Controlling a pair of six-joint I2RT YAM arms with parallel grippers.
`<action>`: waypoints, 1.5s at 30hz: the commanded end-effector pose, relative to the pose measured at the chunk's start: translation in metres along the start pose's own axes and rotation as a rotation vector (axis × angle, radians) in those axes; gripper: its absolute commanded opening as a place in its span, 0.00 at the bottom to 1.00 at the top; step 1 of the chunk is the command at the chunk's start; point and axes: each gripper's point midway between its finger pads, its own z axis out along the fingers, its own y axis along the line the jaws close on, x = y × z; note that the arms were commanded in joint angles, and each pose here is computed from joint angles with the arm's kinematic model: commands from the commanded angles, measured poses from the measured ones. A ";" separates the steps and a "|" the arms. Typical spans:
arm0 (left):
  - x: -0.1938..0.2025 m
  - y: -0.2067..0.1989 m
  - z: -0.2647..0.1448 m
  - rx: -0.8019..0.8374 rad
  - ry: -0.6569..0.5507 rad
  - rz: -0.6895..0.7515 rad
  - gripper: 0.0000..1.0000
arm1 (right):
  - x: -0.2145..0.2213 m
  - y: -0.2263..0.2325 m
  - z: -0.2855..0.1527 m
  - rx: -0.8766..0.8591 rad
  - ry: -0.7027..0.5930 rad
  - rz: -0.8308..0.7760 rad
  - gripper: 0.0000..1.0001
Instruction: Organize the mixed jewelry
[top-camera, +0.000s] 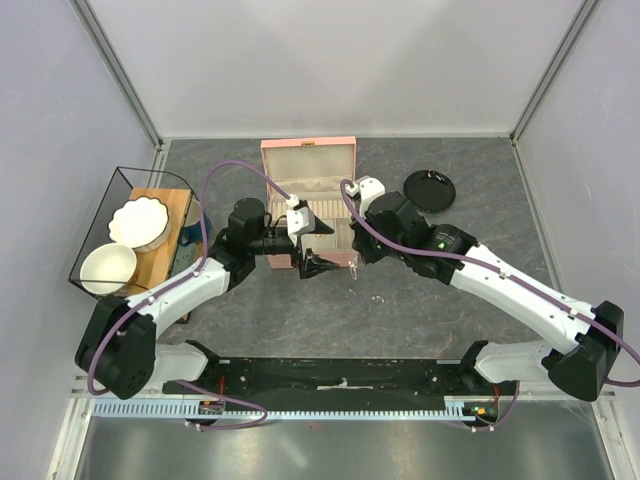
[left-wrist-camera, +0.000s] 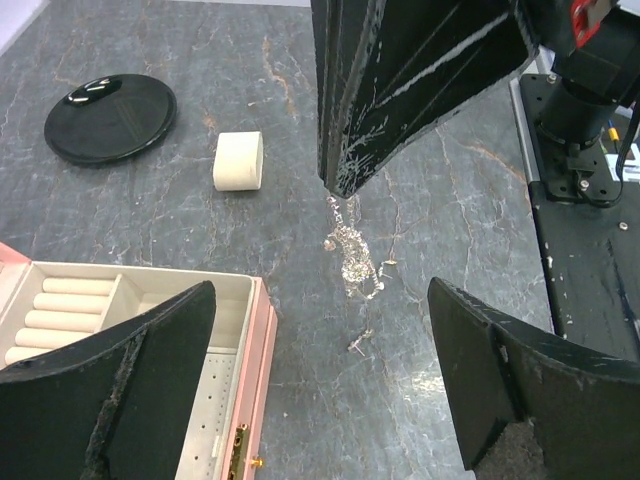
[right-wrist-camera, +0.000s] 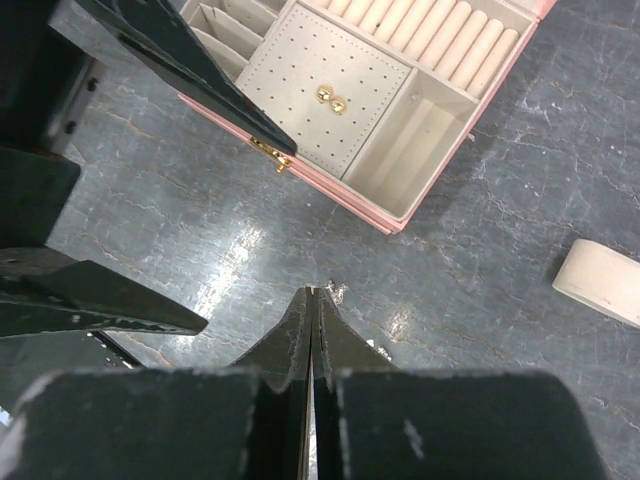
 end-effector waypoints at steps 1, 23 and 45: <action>-0.011 -0.002 0.006 0.050 -0.069 0.154 0.94 | -0.028 0.014 -0.006 -0.044 -0.075 -0.011 0.00; 0.000 -0.012 0.019 0.158 -0.076 0.146 0.73 | -0.023 0.025 -0.009 -0.057 -0.074 -0.044 0.00; 0.007 -0.014 0.027 0.187 -0.059 0.126 0.57 | -0.022 0.029 -0.012 -0.059 -0.078 -0.053 0.00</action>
